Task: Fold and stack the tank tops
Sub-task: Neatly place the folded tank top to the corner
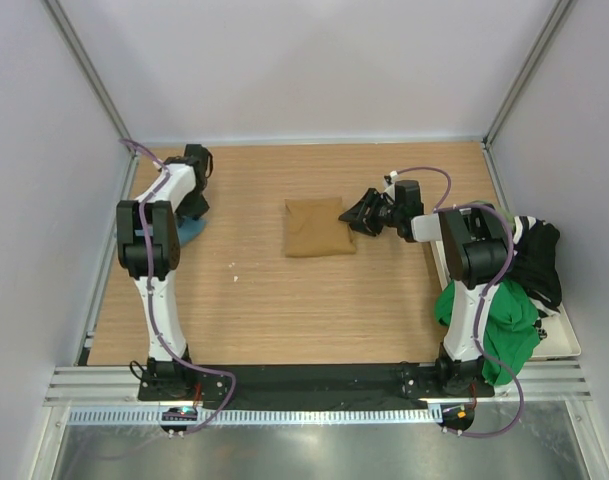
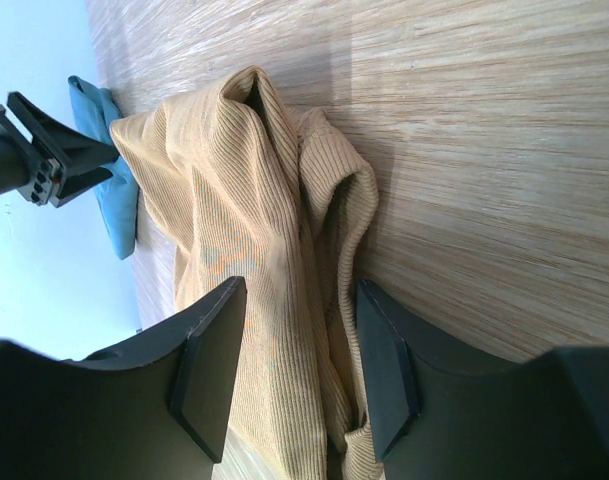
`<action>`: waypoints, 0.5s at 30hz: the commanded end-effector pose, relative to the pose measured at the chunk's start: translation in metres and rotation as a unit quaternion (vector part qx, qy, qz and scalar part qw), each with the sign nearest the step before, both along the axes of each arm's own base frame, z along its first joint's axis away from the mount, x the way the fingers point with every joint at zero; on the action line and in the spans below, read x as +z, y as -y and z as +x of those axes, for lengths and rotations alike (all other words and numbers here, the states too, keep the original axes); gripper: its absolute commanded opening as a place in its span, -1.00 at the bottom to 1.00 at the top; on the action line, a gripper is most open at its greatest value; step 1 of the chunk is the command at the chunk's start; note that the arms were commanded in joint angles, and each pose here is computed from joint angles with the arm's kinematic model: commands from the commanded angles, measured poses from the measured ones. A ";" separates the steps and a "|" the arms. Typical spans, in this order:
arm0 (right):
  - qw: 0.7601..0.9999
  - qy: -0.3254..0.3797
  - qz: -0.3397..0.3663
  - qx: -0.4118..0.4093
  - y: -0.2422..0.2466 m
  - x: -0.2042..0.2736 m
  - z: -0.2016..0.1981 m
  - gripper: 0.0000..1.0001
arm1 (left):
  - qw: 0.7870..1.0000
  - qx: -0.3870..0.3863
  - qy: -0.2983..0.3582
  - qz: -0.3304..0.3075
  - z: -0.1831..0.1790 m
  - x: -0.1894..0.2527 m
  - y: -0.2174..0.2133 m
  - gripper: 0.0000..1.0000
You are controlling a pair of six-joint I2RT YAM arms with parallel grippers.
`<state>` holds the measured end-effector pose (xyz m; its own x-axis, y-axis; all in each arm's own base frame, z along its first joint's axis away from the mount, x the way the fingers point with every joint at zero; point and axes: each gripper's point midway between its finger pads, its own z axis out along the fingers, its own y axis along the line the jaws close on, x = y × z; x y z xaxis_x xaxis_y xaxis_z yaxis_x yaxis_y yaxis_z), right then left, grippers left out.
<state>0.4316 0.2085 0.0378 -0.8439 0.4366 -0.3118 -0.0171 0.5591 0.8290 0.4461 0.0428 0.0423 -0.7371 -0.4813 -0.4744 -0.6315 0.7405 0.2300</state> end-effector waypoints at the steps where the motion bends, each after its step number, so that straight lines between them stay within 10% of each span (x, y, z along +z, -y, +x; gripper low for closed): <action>1: 1.000 0.016 -0.016 -0.004 0.002 0.003 0.001 0.07 | 1.000 -0.003 -0.007 0.001 -0.004 -0.005 0.000 -0.06; 7: 1.000 0.006 -0.017 0.007 0.000 -0.004 -0.001 0.04 | 0.999 -0.040 0.005 -0.024 -0.006 -0.009 0.035 -0.84; 15: 0.999 -0.019 -0.039 0.019 -0.003 -0.015 -0.005 -0.07 | 0.987 -0.147 0.031 -0.047 -0.020 -0.001 0.133 -0.92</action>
